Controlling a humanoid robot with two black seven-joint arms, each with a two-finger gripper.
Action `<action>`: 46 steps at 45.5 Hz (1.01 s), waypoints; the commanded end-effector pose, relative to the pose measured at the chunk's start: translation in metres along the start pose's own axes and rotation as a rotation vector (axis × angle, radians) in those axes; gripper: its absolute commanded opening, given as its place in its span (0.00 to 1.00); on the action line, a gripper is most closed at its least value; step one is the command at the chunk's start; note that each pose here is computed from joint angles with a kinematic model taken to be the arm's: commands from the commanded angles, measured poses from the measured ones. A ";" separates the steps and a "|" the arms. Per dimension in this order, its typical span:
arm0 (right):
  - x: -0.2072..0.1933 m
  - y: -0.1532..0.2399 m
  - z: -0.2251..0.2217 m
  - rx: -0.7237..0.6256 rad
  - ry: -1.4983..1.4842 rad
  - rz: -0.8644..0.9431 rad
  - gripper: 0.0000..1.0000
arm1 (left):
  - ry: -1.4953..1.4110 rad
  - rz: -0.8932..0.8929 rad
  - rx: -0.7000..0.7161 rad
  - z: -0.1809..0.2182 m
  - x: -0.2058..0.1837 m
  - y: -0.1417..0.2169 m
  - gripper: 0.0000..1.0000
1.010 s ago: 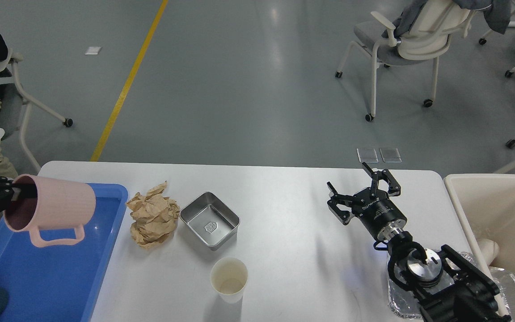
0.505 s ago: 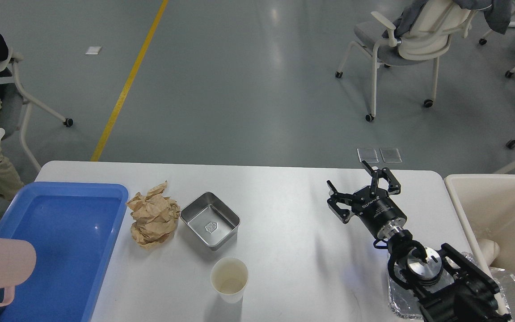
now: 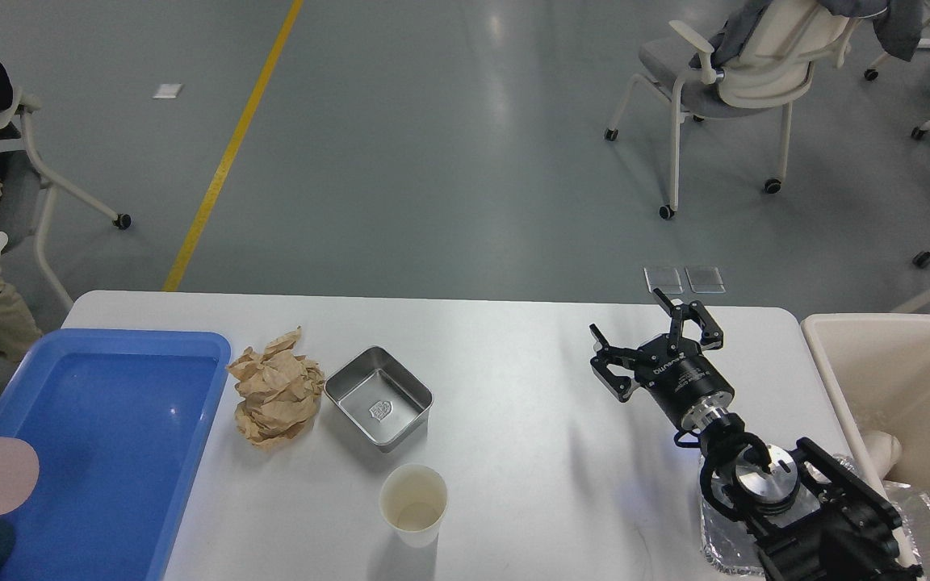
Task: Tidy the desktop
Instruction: 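Lift the pink mug and lower it into the blue tray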
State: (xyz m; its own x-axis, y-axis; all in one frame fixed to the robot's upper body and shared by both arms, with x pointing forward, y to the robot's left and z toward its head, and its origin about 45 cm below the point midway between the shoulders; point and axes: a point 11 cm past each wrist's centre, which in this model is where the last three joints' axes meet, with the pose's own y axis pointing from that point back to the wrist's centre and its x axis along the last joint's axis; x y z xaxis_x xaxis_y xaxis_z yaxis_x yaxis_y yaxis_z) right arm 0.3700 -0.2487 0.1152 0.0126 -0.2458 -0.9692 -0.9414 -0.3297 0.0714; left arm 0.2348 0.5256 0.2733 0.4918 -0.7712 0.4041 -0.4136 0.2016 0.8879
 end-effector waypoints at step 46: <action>0.003 0.002 0.006 -0.011 0.011 0.007 1.00 | 0.052 -0.066 -0.159 0.037 -0.040 -0.122 0.08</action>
State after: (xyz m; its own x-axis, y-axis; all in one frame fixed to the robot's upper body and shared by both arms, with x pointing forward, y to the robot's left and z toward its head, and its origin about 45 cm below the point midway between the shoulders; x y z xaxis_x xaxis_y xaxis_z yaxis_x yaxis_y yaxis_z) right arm 0.3659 -0.2451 0.1104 0.0085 -0.2583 -0.9660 -0.9376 -0.3378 0.0821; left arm 0.2389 0.5077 0.1408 0.5551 -0.7535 0.3522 -0.2544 0.2493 0.9344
